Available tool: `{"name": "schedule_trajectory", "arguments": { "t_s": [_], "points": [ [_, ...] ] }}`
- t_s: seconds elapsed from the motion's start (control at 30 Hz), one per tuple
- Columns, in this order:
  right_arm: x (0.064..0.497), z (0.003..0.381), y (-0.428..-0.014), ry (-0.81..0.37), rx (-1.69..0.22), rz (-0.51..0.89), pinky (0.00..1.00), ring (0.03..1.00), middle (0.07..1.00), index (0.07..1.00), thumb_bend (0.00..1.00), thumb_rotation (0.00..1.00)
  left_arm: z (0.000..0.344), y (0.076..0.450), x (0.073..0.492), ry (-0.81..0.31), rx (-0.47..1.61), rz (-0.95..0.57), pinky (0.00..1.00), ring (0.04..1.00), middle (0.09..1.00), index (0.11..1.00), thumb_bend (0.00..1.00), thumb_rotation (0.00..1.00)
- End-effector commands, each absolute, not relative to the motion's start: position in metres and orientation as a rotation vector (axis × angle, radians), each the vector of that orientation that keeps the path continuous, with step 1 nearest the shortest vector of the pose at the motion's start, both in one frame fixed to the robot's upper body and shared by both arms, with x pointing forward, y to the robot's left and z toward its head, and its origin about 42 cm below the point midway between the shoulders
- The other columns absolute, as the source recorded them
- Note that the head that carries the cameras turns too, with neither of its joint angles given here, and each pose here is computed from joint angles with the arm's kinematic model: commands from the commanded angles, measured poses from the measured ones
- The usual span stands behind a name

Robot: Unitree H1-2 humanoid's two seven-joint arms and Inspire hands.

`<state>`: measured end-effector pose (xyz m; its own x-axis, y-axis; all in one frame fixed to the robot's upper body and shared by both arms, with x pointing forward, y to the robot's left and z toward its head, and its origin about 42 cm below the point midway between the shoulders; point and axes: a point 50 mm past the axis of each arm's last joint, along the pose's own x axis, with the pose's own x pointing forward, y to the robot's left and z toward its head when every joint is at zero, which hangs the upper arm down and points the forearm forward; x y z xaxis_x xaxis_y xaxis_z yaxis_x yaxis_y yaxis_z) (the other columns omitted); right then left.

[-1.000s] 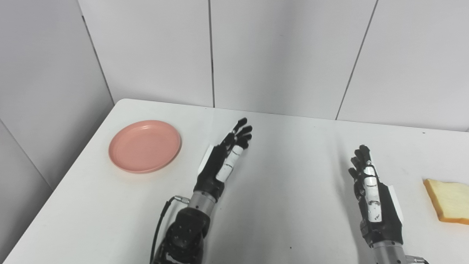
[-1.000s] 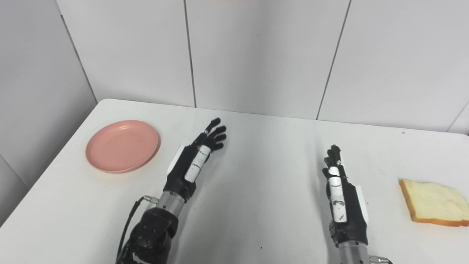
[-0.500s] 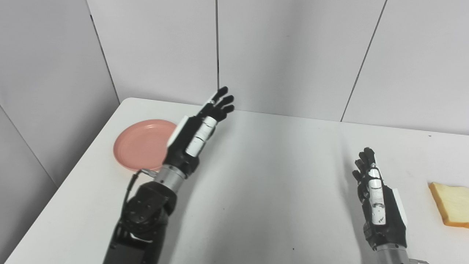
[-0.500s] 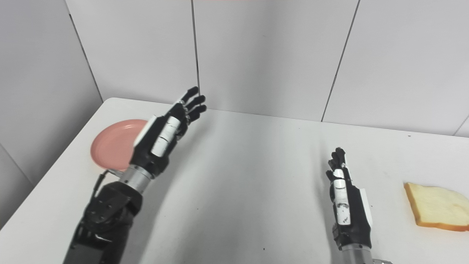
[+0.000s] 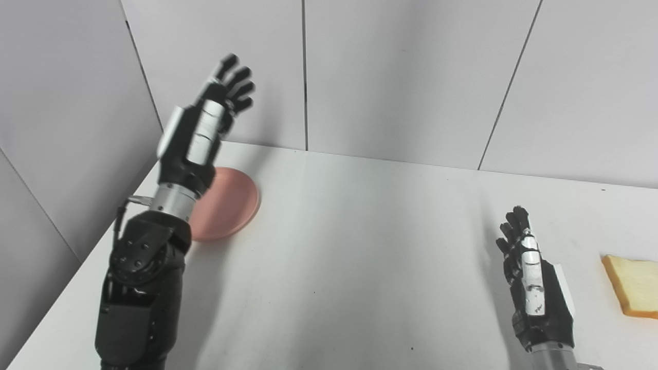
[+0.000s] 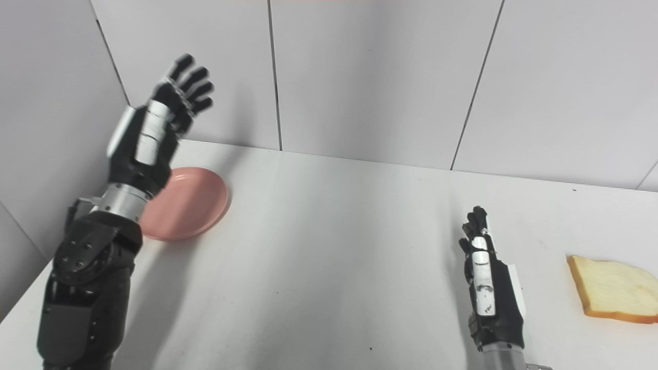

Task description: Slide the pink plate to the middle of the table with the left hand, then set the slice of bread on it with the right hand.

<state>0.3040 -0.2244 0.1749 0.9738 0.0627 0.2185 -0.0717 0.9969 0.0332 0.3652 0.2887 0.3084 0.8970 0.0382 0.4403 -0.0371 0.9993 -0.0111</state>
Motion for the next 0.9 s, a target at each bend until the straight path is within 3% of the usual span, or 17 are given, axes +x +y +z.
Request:
{"name": "schedule_trajectory", "arguments": {
  "t_s": [0.0, 0.33, 0.87],
  "points": [
    [0.305, 0.191, -0.221, -0.287, 0.053, 0.081, 1.0, 1.0, 1.0, 1.0, 0.22, 1.0, 0.323, 0.31, 0.37, -0.502, 0.027, 0.088, 0.88, 0.9, 0.903, 0.908, 0.83, 0.86],
    [0.305, 0.192, -0.22, -0.28, 0.052, 0.085, 1.0, 1.0, 1.0, 1.0, 0.22, 1.0, 0.301, 0.363, 0.382, -0.442, 0.007, 0.218, 0.87, 0.89, 0.897, 0.898, 0.85, 0.85],
    [0.303, 0.196, -0.22, -0.282, 0.05, 0.081, 1.0, 1.0, 1.0, 1.0, 0.21, 1.0, 0.263, 0.392, 0.398, -0.324, -0.068, 0.319, 0.92, 0.906, 0.905, 0.904, 0.84, 0.86]
  ]
}}
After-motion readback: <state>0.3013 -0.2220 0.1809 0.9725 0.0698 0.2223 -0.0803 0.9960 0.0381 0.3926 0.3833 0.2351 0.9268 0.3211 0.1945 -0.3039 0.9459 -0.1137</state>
